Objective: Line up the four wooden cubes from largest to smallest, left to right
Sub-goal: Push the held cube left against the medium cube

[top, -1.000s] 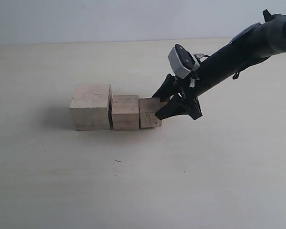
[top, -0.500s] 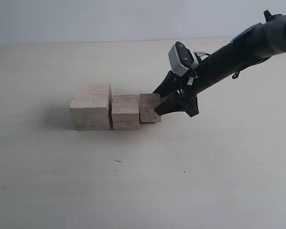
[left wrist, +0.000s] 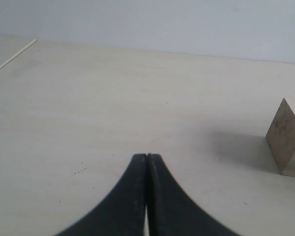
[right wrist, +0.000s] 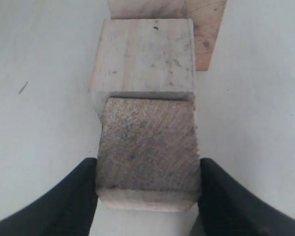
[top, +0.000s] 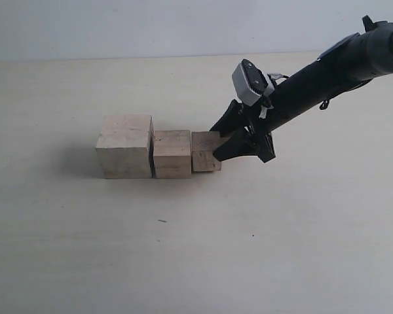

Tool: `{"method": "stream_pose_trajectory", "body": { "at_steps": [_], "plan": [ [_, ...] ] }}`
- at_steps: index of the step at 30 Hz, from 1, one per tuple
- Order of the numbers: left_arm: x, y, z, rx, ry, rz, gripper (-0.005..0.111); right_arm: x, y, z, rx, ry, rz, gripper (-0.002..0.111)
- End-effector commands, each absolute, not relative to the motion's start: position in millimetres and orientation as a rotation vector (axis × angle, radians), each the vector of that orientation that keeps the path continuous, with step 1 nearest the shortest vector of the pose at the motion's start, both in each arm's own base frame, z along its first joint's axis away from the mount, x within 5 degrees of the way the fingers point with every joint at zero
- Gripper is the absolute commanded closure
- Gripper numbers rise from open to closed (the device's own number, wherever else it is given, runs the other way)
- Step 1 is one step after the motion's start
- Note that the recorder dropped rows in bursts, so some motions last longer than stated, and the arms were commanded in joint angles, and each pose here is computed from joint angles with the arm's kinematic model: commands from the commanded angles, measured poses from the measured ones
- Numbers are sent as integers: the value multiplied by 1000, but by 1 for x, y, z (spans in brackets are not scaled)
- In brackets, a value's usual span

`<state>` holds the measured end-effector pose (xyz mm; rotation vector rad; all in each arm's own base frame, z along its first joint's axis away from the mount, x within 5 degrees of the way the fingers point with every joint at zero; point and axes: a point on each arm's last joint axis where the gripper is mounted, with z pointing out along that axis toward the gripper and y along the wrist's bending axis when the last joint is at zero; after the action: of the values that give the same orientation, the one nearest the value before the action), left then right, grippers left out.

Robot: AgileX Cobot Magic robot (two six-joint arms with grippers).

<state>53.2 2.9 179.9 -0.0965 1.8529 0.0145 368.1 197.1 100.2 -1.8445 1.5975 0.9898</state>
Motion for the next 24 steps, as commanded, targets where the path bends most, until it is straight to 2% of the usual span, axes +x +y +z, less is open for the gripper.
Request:
{"method": "stream_pose_trajectory", "body": {
  "at_steps": [1, 24],
  "plan": [
    [53, 3, 181, -88, 1835, 12, 107, 369, 197, 101, -1814, 1591, 1017, 108],
    [53, 3, 181, -88, 1835, 12, 107, 368, 206, 100, -1810, 1598, 979, 108]
  ]
}}
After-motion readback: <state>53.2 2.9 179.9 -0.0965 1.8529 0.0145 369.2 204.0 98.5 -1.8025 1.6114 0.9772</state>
